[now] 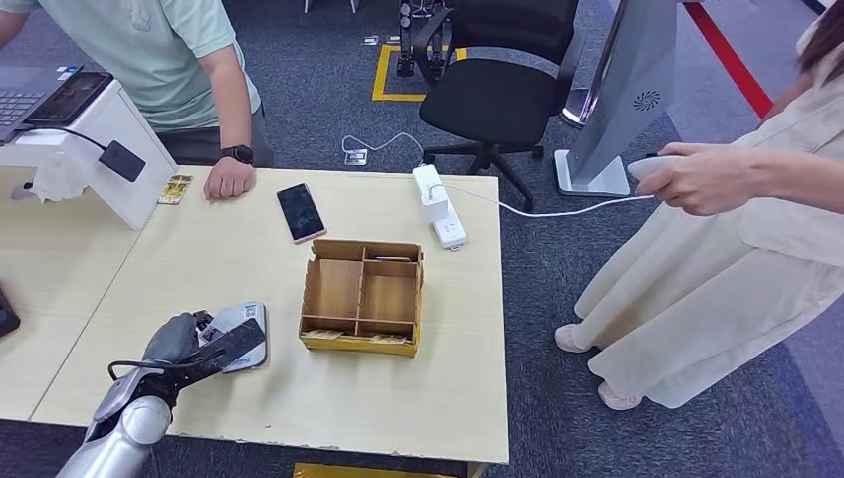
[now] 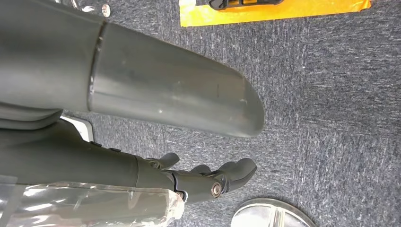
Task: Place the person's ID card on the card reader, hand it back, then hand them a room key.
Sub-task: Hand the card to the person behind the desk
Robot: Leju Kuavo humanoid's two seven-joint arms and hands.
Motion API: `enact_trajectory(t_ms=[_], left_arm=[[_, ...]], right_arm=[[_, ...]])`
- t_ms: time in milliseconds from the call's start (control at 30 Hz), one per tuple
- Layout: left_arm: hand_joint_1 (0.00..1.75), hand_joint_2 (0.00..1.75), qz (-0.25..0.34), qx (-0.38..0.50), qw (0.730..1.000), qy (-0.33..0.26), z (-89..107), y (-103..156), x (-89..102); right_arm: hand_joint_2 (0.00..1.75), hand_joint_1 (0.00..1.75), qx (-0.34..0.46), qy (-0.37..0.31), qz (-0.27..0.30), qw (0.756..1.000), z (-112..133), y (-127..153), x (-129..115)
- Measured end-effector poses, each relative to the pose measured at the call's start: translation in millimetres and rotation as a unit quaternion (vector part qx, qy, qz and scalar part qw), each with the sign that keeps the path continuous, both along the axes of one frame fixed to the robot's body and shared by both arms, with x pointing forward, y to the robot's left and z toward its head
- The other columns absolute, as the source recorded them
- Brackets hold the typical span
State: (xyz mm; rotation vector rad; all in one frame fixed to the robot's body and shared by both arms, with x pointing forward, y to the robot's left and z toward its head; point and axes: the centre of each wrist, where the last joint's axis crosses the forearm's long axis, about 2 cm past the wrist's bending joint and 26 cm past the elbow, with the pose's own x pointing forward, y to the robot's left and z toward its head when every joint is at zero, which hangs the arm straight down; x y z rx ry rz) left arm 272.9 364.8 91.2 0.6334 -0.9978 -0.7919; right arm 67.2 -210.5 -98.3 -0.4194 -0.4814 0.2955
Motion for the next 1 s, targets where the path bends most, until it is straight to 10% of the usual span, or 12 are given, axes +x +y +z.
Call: enact_trajectory(t_ms=[1000], left_arm=[[1.75,1.75,-0.005,-0.042,0.992,-0.118,32.4,-7,20.3]], right_arm=[[0.0,0.0,0.006,-0.003,-0.042,0.999,-1,2,-7]])
